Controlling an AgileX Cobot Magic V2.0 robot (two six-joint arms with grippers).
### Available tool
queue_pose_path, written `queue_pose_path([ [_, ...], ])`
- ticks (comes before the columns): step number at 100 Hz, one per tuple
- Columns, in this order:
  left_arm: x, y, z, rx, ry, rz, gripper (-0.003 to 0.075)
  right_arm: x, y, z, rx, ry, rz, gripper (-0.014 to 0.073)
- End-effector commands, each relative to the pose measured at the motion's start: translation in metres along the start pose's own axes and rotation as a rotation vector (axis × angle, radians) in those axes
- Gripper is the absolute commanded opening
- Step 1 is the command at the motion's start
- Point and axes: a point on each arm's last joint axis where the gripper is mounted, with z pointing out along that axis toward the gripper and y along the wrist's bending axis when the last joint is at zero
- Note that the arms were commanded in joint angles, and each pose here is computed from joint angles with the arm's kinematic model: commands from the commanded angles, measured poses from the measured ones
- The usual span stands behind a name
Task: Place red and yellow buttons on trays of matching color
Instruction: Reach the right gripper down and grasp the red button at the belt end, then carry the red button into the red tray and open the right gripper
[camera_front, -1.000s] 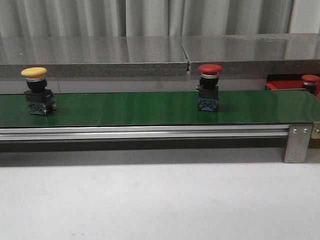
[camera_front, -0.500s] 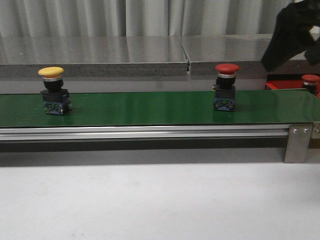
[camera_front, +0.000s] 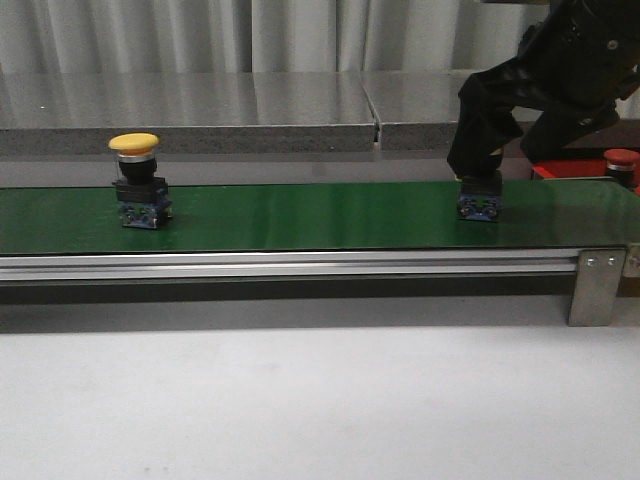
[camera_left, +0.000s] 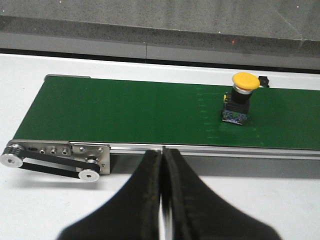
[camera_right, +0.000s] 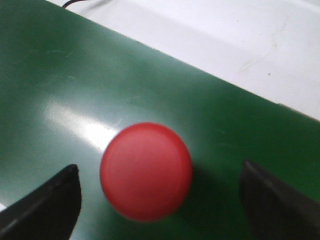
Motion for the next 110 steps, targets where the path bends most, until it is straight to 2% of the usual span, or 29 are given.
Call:
queue_pose_path([
  [1,-0.014,-0.002,-0.003,0.015,-0.091,-0.012,-0.0019,-0.021,0.0,-0.014,0.021,-0.11,-0.018,0.0626],
  [10,-0.014,-0.002,-0.003,0.015,-0.091,-0.012,-0.0019,-0.023,0.0,-0.014,0.023,-0.114,-0.018,0.0526],
  [25,-0.014,-0.002,-0.003,0.015,-0.091,-0.012,-0.0019,-0.024,0.0,-0.015,0.018,-0.109,-0.02,0.0177],
  [32,-0.014,-0.002,-0.003,0.015,-0.091,-0.012,-0.0019,-0.025,0.0,-0.016,0.011,-0.102,-0.021,0.0055],
  [37,-0.014,-0.002,-0.003,0.015,-0.091,-0.012,-0.0019,-0.028,-0.001,-0.019,0.009,-0.101,-0.02,0.0015],
  [56,-0.014,-0.002,-0.003,0.015,-0.091,-0.012,-0.0019,-0.049,-0.026,-0.041,0.038,-0.138,0.01,0.0018],
  [73,-0.014,-0.002,-0.003,0.015,-0.091,-0.012,-0.0019,-0.065,-0.078,-0.076,0.149,-0.223,0.081,0.0018],
  [87,-0.014,-0.002,-0.003,0.015,-0.091,-0.012,-0.0019,-0.066,-0.125,-0.1,0.258,-0.28,0.15,0.0018],
  [110,-0.014,-0.002,-0.003,0.015,-0.091,-0.012,-0.0019,-0.057,-0.189,-0.104,0.381,-0.306,0.239,0.0018],
])
